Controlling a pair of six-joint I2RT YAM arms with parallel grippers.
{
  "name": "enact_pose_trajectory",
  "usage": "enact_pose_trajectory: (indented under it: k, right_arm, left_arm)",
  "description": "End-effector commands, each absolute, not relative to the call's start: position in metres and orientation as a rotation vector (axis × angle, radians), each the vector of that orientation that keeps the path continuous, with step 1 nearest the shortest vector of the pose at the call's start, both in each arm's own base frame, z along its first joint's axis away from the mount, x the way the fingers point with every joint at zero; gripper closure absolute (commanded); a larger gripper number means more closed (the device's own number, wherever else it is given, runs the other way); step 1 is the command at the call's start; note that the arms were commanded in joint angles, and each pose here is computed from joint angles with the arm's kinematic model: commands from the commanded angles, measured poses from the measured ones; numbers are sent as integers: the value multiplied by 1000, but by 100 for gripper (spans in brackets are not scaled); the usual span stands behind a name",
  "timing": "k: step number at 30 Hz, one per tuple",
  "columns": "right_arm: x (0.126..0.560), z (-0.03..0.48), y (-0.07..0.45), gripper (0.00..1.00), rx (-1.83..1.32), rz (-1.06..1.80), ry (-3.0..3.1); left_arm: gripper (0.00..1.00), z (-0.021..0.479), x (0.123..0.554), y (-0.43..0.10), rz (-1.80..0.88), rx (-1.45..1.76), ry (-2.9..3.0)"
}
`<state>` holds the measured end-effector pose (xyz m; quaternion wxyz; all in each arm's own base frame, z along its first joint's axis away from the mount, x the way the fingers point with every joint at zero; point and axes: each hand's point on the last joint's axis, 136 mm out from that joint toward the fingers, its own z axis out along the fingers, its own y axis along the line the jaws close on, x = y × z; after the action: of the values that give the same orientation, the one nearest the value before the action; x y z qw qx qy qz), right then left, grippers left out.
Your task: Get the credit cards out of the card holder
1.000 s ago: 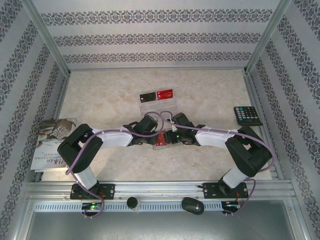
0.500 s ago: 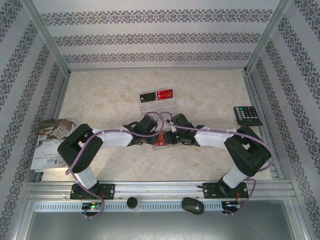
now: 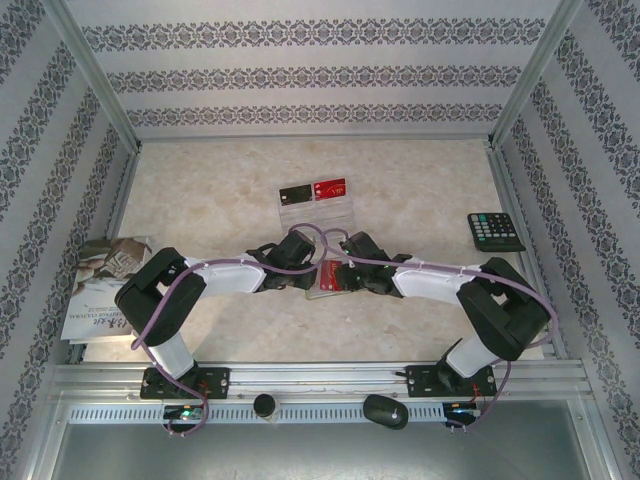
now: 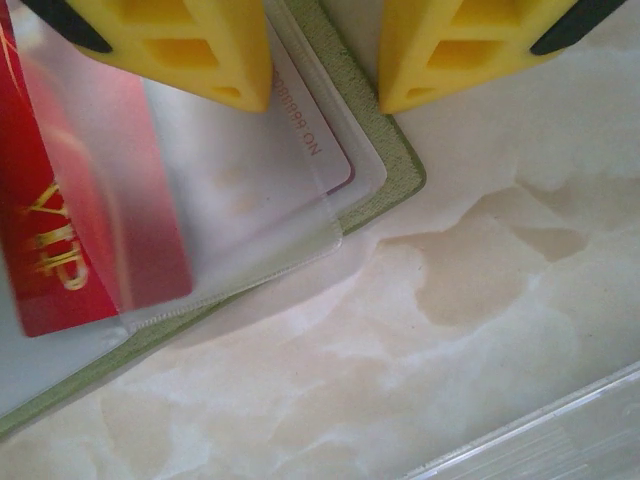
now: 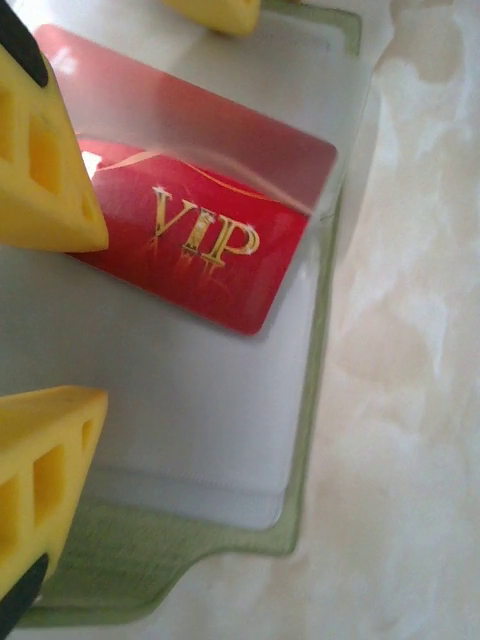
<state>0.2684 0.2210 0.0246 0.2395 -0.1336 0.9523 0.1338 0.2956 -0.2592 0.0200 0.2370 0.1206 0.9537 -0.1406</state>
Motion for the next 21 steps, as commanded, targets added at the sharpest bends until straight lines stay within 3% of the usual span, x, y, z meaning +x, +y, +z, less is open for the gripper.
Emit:
enact_pose_trajectory:
  k: [1, 8, 13, 21]
  right_arm:
    - [262, 32, 204, 57, -352, 306, 2599]
    - [268, 94, 233, 57, -375, 577, 2446]
    - [267, 82, 250, 63, -245, 909, 2527]
    - [271, 55, 248, 67, -183, 938, 2593]
  left_arm:
    - [67, -13, 269, -240, -302, 390, 2743]
    - [67, -8, 271, -245, -329, 382, 2733]
    - [67, -8, 270, -245, -340, 373, 2731]
    - [67, -10, 269, -245, -343, 376, 2739]
